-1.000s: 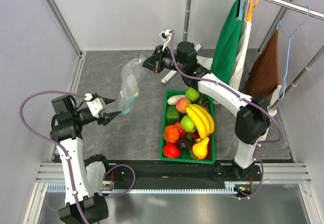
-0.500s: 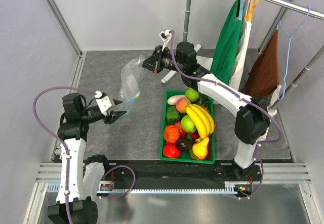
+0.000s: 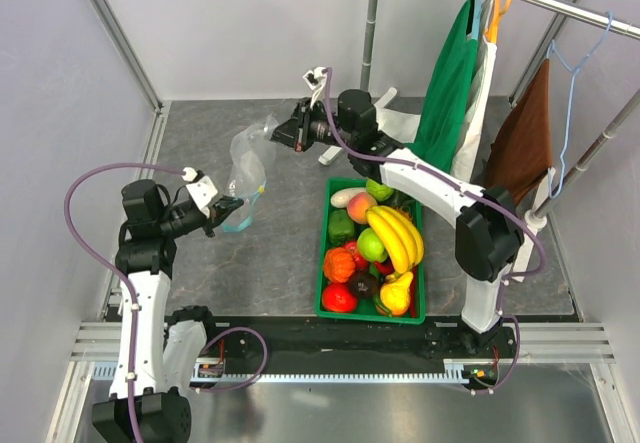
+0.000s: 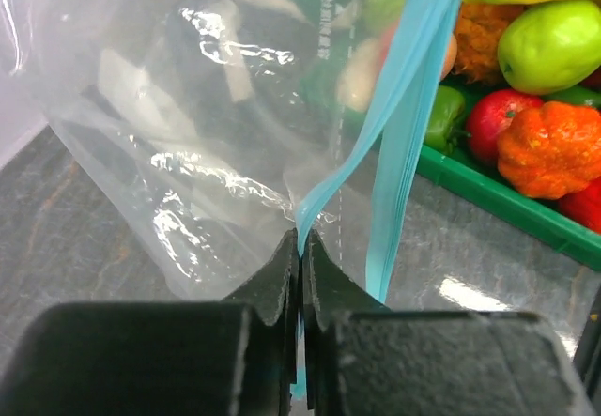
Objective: Place the food in the zip-top bag and seal the zipper
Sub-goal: Pick up the zipper food storage bag at the corner of the board.
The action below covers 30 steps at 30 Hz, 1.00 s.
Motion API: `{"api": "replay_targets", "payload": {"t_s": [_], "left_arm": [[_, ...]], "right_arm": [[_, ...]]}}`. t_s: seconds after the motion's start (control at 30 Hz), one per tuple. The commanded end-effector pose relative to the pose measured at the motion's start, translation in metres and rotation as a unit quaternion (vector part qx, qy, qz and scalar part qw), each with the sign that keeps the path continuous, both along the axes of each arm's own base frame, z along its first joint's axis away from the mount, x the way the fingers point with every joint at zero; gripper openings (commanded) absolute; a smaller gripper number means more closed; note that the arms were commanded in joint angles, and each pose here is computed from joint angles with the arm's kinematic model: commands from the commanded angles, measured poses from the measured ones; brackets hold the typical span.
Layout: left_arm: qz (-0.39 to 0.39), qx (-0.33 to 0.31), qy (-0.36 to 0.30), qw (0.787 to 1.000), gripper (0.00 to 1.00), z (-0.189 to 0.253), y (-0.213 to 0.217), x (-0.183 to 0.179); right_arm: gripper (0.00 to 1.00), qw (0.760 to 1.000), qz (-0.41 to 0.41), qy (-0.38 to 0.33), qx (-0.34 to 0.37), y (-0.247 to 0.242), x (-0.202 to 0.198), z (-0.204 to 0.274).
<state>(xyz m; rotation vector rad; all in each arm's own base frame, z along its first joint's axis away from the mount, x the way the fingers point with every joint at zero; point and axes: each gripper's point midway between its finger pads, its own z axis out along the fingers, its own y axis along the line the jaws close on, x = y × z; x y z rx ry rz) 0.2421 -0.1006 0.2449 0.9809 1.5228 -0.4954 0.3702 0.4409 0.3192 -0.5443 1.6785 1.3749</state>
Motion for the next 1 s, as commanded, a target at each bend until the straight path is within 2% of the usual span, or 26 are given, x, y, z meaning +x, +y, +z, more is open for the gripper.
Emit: {"api": "replay_targets", "payload": {"t_s": [0.0, 0.03, 0.07, 0.1, 0.13, 0.17, 0.2, 0.23, 0.33, 0.37, 0.43, 0.5, 0.6, 0.7, 0.77, 0.83, 0.93, 0.97], "left_arm": [[0.044, -0.032, 0.035, 0.998, 0.02, 0.024, 0.004, 0.003], [0.075, -0.063, 0.083, 0.992, 0.02, 0.024, 0.006, 0.004], [0.108, -0.077, 0.113, 0.985, 0.02, 0.021, 0.010, 0.004], [0.182, -0.079, 0.133, 0.971, 0.02, 0.017, 0.028, 0.014], [0.230, -0.105, 0.157, 0.955, 0.02, 0.019, 0.036, 0.015], [0.302, -0.103, 0.168, 0.933, 0.02, 0.013, 0.057, 0.018], [0.329, -0.108, 0.170, 0.923, 0.02, 0.015, 0.064, 0.019], [0.348, -0.111, 0.175, 0.914, 0.02, 0.016, 0.069, 0.018], [0.407, -0.122, 0.211, 0.880, 0.02, 0.012, 0.084, 0.021], [0.429, -0.115, 0.231, 0.866, 0.02, 0.003, 0.092, 0.027], [0.449, -0.118, 0.252, 0.849, 0.02, 0.005, 0.096, 0.028], [0.457, -0.130, 0.240, 0.846, 0.02, 0.022, 0.098, 0.029], [0.480, -0.148, 0.157, 0.850, 0.02, 0.064, 0.109, 0.023], [0.531, -0.127, 0.138, 0.826, 0.02, 0.078, 0.131, 0.018], [0.548, -0.101, 0.156, 0.816, 0.02, 0.069, 0.138, 0.011], [0.542, -0.086, 0.174, 0.818, 0.02, 0.056, 0.136, 0.010], [0.467, -0.097, 0.261, 0.839, 0.02, 0.013, 0.103, 0.017], [0.457, -0.100, 0.296, 0.833, 0.02, -0.011, 0.096, 0.018]], "right_arm": [[0.00, 1.000, 0.011, -0.025, -0.010, 0.031, 0.001, -0.007], [0.23, 0.999, -0.005, -0.025, -0.037, 0.035, 0.007, -0.022], [0.38, 0.999, -0.016, -0.023, -0.046, 0.041, 0.012, -0.029], [0.54, 0.998, -0.032, -0.020, -0.050, 0.051, 0.022, -0.037], [0.74, 0.997, -0.046, -0.007, -0.063, 0.052, 0.029, -0.046], [0.80, 0.996, -0.056, -0.003, -0.067, 0.054, 0.033, -0.049], [0.89, 0.995, -0.063, -0.005, -0.074, 0.052, 0.036, -0.051], [0.94, 0.995, -0.065, -0.010, -0.079, 0.050, 0.037, -0.050], [0.95, 0.993, -0.064, -0.005, -0.097, 0.030, 0.033, -0.045], [0.94, 0.994, -0.060, -0.015, -0.091, 0.022, 0.026, -0.028], [0.90, 0.995, -0.038, -0.007, -0.094, 0.011, 0.013, -0.029], [0.85, 0.996, -0.013, -0.015, -0.088, 0.002, -0.009, -0.017], [0.85, 0.996, 0.009, -0.006, -0.088, -0.003, -0.032, -0.020], [0.84, 0.995, 0.013, 0.028, -0.094, -0.006, -0.037, -0.034], [0.83, 0.994, 0.029, 0.045, -0.093, -0.003, -0.043, -0.040], [0.83, 0.994, 0.034, 0.074, -0.076, 0.001, -0.047, -0.039], [0.82, 0.994, 0.041, 0.093, -0.046, 0.005, -0.053, -0.033], [0.82, 0.993, 0.045, 0.097, -0.043, 0.007, -0.057, -0.038]]}}
